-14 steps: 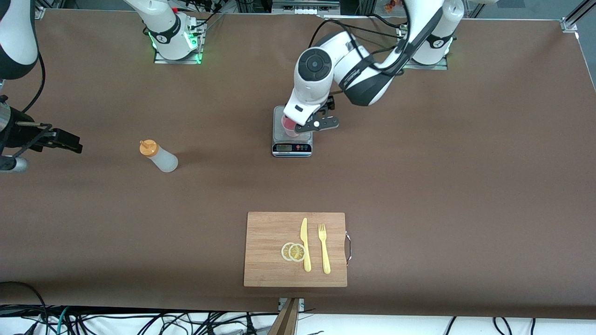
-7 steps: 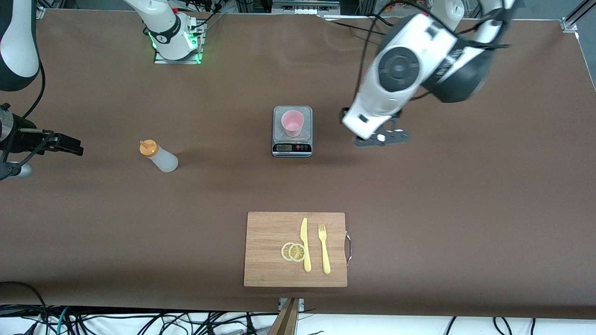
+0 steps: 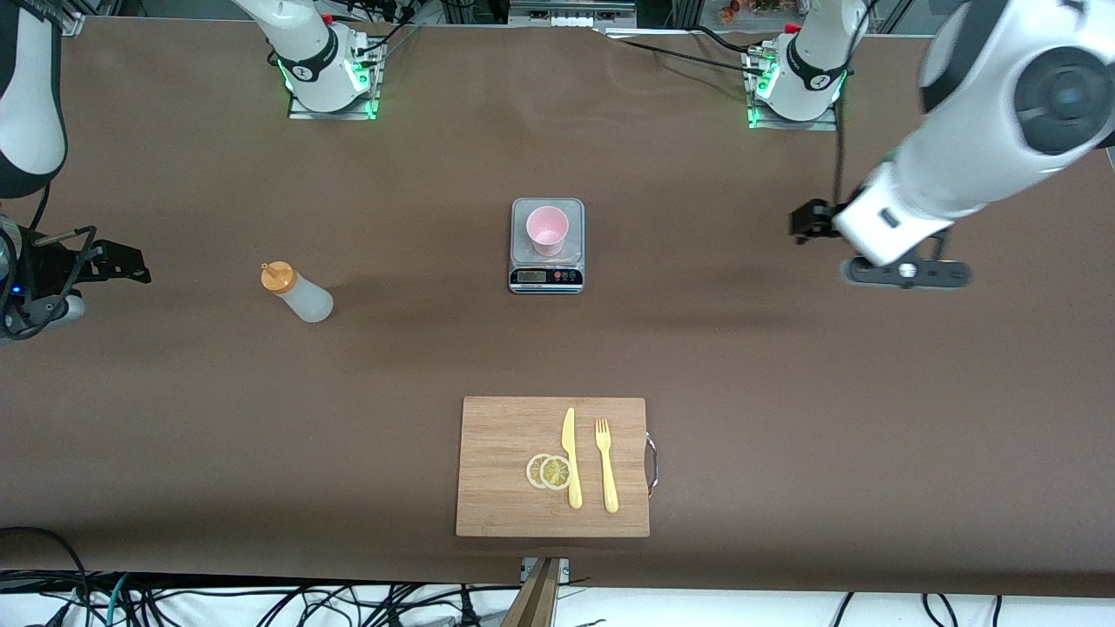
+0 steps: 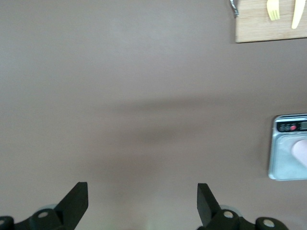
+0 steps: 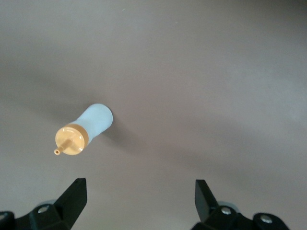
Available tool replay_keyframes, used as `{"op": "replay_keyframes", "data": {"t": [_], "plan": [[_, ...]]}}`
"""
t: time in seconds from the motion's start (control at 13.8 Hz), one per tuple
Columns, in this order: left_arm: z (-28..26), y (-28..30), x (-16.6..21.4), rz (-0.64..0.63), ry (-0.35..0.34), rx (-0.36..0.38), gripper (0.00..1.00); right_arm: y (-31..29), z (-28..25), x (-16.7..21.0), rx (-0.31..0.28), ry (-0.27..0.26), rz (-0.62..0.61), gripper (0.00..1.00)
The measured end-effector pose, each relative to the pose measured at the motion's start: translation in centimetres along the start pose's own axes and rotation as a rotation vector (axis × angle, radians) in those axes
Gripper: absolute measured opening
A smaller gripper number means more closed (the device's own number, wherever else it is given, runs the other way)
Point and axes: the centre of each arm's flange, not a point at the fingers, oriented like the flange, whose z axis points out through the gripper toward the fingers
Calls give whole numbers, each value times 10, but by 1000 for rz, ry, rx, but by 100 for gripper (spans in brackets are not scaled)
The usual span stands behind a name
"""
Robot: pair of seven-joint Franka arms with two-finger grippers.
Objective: Add sauce to pink cup with both arms
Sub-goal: 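Open the left gripper and withdraw the left arm from the cup, then reach the right gripper to the orange-capped sauce bottle and grasp it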
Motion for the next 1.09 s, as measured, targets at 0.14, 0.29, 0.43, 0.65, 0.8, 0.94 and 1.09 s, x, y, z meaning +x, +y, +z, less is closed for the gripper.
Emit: {"op": "replay_keyframes", "data": {"t": [0.14,0.29,0.43,0.65,0.8,0.94,1.09], "plan": [[-7,-33,-4,48,16,-10,100,3,11,3,37,5,-92,100],[-5,-54,-10,47,67,-25,100,11,26,3,104,28,-190,100],[9,-72,-25,28,79,-51,100,26,49,1,181,58,-277,100],[9,-76,-47,26,87,-54,100,45,81,-7,284,121,-411,100],[6,-68,-54,41,74,-50,100,56,99,-15,344,179,-487,100],[7,-69,-54,40,68,-50,100,64,118,-20,391,229,-567,100],[8,-69,-54,39,67,-50,100,70,145,-29,460,296,-639,100]]}}
